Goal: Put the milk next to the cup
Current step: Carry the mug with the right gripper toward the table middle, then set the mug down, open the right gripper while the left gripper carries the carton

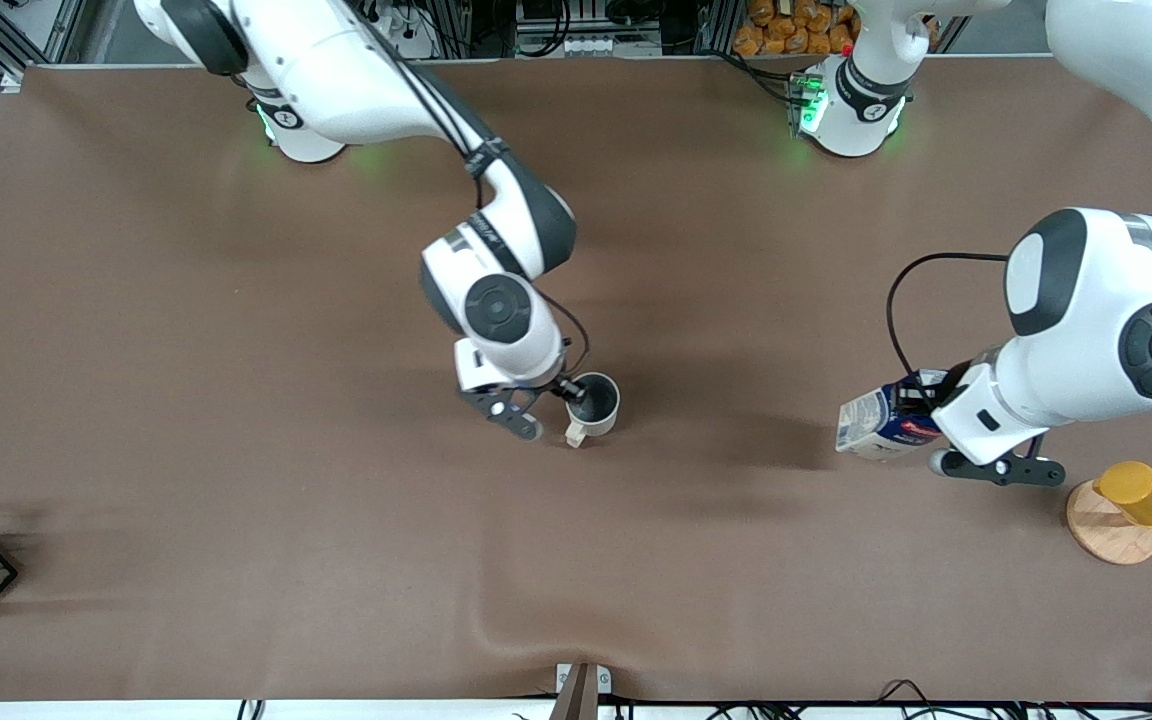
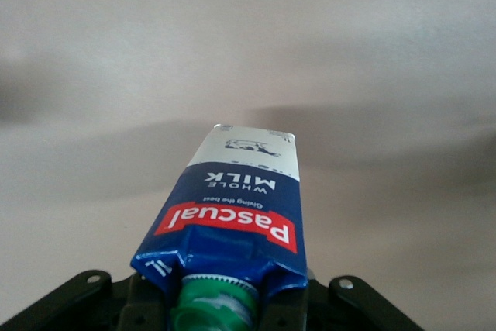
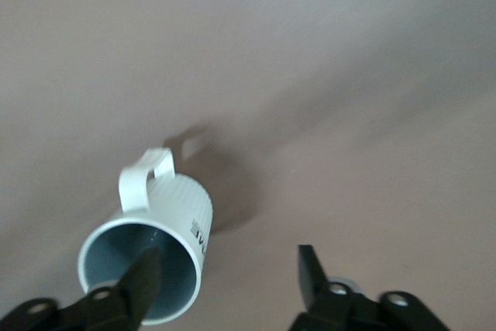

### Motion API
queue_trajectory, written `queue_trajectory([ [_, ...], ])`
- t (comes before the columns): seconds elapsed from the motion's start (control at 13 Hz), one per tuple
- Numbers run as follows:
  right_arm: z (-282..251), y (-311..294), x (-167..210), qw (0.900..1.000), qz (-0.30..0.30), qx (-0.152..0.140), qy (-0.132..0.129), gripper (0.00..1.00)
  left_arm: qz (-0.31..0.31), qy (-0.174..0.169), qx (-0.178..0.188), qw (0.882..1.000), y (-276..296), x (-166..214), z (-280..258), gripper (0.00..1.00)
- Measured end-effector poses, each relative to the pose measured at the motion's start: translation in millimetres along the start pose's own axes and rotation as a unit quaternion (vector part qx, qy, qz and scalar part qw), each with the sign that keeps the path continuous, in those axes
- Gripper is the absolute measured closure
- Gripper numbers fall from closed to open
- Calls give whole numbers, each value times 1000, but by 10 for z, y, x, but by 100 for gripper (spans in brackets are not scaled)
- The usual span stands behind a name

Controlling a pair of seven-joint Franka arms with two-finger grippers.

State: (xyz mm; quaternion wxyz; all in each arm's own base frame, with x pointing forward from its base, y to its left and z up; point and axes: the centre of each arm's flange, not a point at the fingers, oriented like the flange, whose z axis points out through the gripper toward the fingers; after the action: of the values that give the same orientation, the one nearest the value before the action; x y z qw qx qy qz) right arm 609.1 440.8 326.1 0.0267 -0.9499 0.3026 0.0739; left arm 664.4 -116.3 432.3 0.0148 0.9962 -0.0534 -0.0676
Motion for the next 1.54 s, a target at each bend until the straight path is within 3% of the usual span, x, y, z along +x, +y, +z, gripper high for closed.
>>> queue_trajectory([
  [0.08, -287, 98, 220, 1000, -4, -1, -8, 4, -3, -2, -3, 1000, 123, -14, 3, 64],
  [0.15, -575, 242, 466, 1000, -22, 1, -13, 0, -8, -5, -6, 1000, 260, -36, 3, 64],
  [0.46, -1530, 1071, 1424, 989, -149, 18, -10, 0, -17, -9, -12, 1000, 767, -265, -180, 64],
  [0.62, -1769, 1502, 1881, 980, -199, 26, -3, 0, -4, -8, -4, 1000, 961, -575, -291, 64],
  [0.77, -1871, 1903, 2240, 973, -231, 14, -3, 0, -4, -12, 6, 1000, 1260, -901, -293, 64],
  [1.08, -2228, 2528, 2553, 967, -251, -43, 18, 0, -29, -30, 19, 999, 2218, -1394, -39, 64],
  [1.31, -2597, 3205, 2820, 954, -296, -42, 15, 0, -42, -41, 35, 998, 2966, -1748, 250, 64],
  [1.54, -2798, 3725, 2918, 955, -293, -38, 2, 0, -52, -45, 44, 997, 3497, -1918, 525, 64],
])
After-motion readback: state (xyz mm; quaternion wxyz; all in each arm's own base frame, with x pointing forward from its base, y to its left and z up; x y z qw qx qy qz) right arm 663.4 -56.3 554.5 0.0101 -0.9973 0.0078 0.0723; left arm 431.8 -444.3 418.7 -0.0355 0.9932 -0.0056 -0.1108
